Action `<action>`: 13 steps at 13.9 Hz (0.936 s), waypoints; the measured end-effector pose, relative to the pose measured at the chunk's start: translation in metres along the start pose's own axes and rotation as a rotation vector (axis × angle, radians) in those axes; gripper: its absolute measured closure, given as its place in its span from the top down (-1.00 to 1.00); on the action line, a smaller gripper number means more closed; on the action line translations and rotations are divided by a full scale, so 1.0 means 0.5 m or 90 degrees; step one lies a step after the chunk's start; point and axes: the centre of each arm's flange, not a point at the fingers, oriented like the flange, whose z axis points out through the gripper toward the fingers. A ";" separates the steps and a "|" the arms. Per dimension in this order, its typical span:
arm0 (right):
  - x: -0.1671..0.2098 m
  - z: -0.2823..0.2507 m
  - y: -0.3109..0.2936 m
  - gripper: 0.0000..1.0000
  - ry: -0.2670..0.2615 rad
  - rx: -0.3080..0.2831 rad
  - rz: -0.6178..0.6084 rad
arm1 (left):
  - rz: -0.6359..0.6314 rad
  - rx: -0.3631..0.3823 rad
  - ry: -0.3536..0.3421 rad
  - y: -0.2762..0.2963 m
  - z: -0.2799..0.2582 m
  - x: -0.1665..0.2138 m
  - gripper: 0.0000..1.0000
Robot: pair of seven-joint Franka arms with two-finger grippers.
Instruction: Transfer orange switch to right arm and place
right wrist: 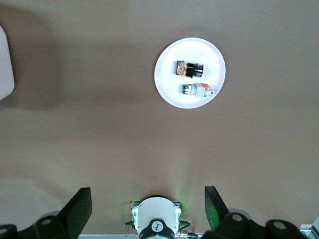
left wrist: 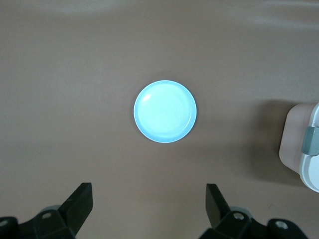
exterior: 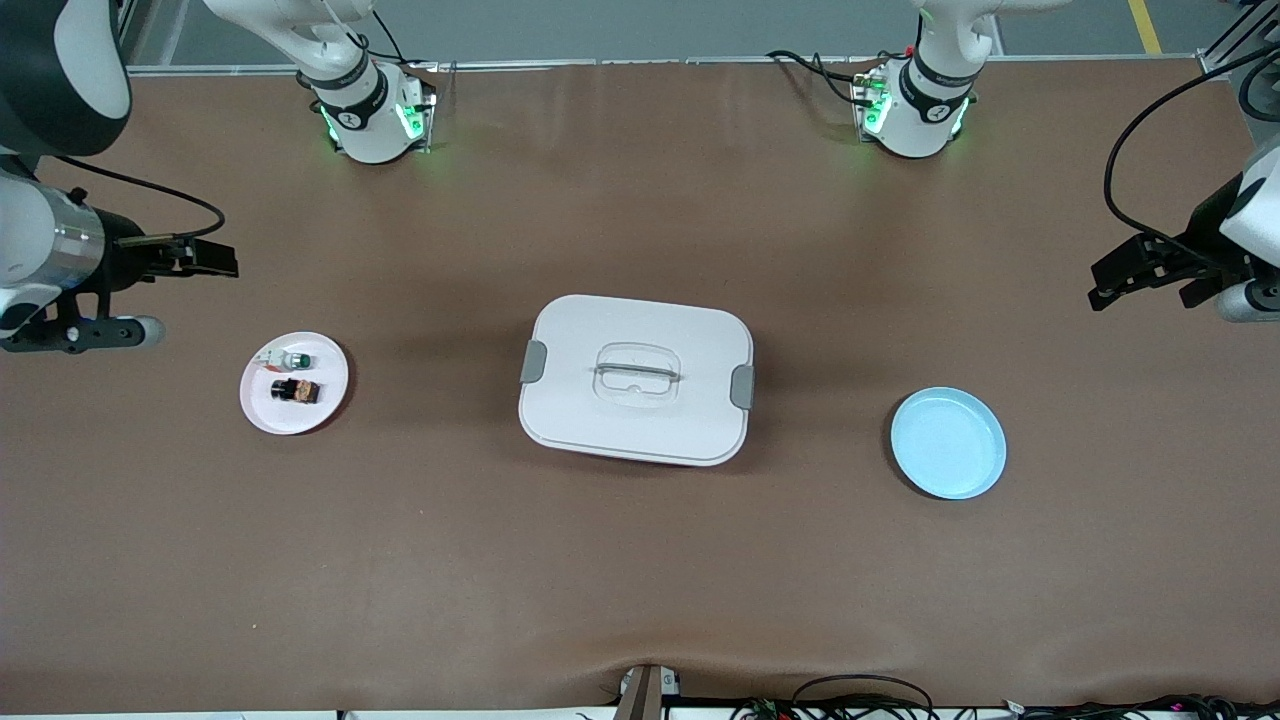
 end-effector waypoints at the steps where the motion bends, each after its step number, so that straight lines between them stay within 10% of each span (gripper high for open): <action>1: 0.000 0.000 0.011 1.00 0.000 0.004 0.007 | 0.000 0.000 0.000 0.000 0.000 0.000 1.00; 13: -0.030 -0.066 0.024 1.00 0.089 0.017 0.017 | 0.000 0.000 0.000 0.000 0.000 0.000 1.00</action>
